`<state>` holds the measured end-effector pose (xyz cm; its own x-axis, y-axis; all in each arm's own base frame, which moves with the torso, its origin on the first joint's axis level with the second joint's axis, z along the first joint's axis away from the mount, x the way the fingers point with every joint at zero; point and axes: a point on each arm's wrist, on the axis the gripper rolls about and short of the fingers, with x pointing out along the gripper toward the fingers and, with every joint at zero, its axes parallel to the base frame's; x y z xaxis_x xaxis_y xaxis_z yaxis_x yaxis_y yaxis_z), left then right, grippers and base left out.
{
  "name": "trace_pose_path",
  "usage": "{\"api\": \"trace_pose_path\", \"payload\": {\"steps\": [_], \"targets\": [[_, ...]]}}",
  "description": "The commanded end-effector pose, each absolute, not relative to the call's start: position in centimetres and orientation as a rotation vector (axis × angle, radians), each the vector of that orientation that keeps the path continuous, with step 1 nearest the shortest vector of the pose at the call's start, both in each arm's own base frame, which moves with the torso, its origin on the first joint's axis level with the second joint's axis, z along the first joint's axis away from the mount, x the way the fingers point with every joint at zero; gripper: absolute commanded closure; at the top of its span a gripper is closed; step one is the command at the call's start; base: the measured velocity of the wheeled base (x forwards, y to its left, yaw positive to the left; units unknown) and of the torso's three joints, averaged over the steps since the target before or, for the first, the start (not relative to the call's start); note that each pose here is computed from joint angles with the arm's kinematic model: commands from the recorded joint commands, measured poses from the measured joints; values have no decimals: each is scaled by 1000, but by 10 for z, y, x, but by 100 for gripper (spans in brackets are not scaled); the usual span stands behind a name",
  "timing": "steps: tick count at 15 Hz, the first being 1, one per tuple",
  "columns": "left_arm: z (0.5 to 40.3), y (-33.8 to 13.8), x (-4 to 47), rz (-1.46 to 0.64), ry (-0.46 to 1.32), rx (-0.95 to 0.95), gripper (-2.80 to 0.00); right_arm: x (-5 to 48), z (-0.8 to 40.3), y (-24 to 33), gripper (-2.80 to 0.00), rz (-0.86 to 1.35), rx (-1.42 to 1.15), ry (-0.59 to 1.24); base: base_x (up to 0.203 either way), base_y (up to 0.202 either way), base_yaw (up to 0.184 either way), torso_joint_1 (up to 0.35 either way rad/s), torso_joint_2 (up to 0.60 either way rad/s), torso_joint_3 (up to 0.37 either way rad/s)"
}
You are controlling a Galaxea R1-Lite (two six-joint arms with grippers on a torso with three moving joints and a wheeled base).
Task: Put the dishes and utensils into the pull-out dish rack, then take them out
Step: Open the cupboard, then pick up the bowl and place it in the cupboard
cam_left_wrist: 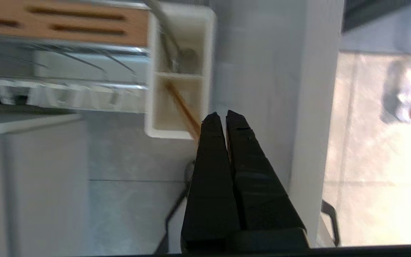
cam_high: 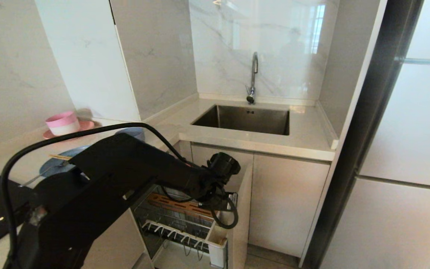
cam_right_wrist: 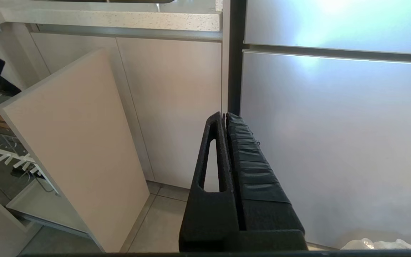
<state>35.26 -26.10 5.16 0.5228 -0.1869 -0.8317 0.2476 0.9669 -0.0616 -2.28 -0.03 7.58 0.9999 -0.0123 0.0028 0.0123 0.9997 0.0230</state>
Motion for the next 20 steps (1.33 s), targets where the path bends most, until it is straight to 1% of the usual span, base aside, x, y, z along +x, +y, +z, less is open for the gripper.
{"api": "trace_pose_path", "payload": {"steps": [1,3,6,8,10,13,15,17,20], "targets": [[61,-253,358,-230,958,54,0,-23,76,0,0,-12,23,-2,0,0,0,0,0,0],[80,-237,367,-195,912,23,0,-23,76,0,0,-12,23,-3,0,0,0,0,0,0],[122,-210,371,-168,818,-24,0,-23,76,0,0,-12,23,-2,0,0,0,0,0,0],[159,-192,366,-156,740,-61,0,-23,76,0,0,-12,23,-2,0,0,0,0,0,0],[203,-172,349,-150,646,-104,0,-23,76,0,0,-12,23,-3,0,0,0,0,0,0],[265,-137,302,-156,499,-138,0,-23,76,0,0,-12,23,-2,0,0,0,0,0,0],[294,-109,261,-150,412,-144,0,-23,76,0,0,-12,23,-2,0,0,0,0,0,0],[309,-75,213,-119,338,-129,0,-23,76,0,0,-12,23,-2,0,0,0,0,0,0],[311,-23,140,17,223,-42,0,-23,76,0,0,-12,23,-2,0,0,0,0,0,0]]}}
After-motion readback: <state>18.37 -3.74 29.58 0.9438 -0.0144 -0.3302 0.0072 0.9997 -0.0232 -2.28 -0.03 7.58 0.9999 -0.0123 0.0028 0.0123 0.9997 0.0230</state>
